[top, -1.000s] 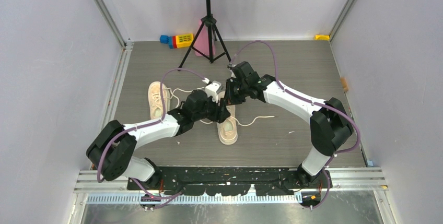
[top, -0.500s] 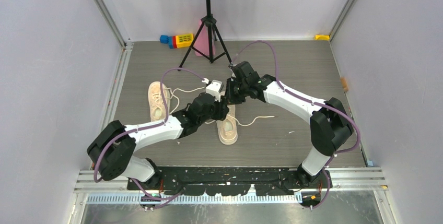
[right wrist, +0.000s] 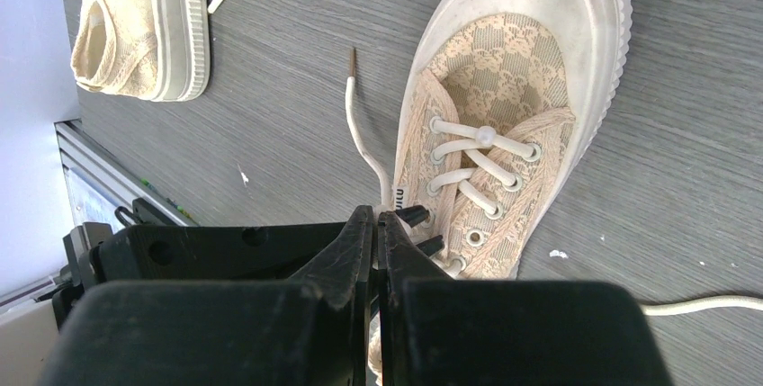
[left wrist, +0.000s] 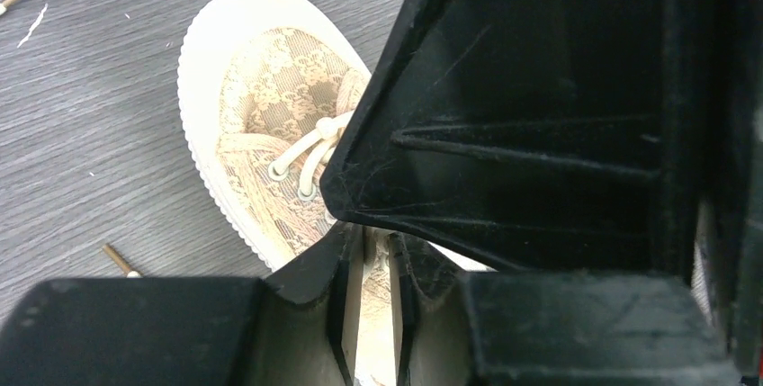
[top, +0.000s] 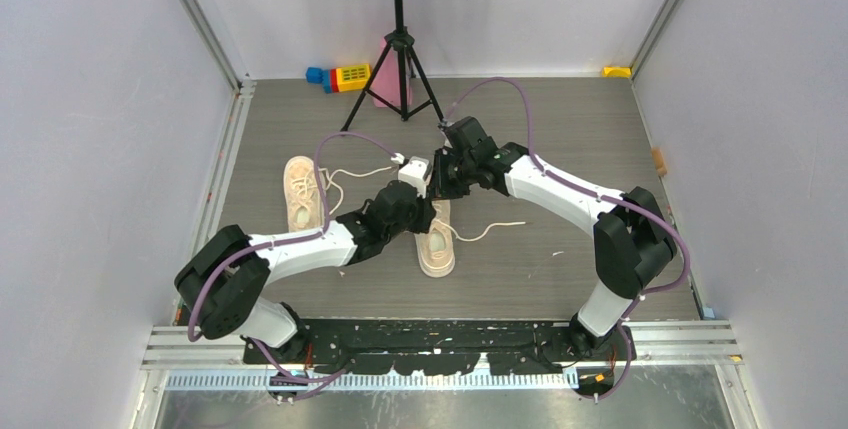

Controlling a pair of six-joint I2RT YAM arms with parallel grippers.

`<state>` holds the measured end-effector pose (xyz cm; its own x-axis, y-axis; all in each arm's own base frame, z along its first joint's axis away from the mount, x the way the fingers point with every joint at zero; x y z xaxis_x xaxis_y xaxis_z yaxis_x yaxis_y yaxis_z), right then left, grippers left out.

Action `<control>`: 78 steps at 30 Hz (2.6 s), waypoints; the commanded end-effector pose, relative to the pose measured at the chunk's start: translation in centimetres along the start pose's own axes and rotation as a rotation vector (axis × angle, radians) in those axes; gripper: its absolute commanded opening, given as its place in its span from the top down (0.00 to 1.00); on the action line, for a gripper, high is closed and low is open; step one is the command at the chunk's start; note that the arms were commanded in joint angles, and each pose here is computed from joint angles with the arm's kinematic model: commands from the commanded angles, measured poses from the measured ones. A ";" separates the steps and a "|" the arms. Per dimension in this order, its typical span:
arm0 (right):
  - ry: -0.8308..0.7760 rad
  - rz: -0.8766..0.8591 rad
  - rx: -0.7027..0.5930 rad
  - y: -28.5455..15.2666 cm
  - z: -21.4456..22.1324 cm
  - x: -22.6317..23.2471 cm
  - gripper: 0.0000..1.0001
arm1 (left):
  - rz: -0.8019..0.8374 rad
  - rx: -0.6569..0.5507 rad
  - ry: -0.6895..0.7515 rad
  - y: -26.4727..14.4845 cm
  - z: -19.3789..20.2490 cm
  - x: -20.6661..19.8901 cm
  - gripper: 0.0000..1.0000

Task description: Tie the shoes

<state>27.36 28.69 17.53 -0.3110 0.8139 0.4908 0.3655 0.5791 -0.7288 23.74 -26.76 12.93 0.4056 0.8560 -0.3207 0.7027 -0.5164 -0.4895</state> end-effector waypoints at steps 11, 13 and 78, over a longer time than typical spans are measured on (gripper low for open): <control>-0.007 -0.035 -0.084 -1.8 -1.2 1.1 1.00 | 0.044 -0.086 -0.081 -0.8 -1.5 -0.1 0.67; -0.007 -0.035 -0.083 -1.8 -1.2 1.1 1.00 | 0.046 -0.097 -0.083 -0.9 -1.8 -0.1 0.71; 1.193 0.255 -0.599 0.2 8.2 -7.4 1.00 | 0.201 -0.050 0.026 -1.1 0.6 1.9 1.00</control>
<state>21.43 23.74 7.73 0.7100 0.2563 0.6559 0.6362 0.1656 -0.7535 23.15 -24.81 12.30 0.5621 0.7224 -0.4027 0.6251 -0.6899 -0.3650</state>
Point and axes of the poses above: each gripper's point midway between its finger pads, its own y axis out along the fingers, its own x axis along the line the jaws close on, z = x × y, the point moved 6 cm from there along -y, back along the fingers, and after that the axes turned 4 degrees about -y, right-handed, at the moved point
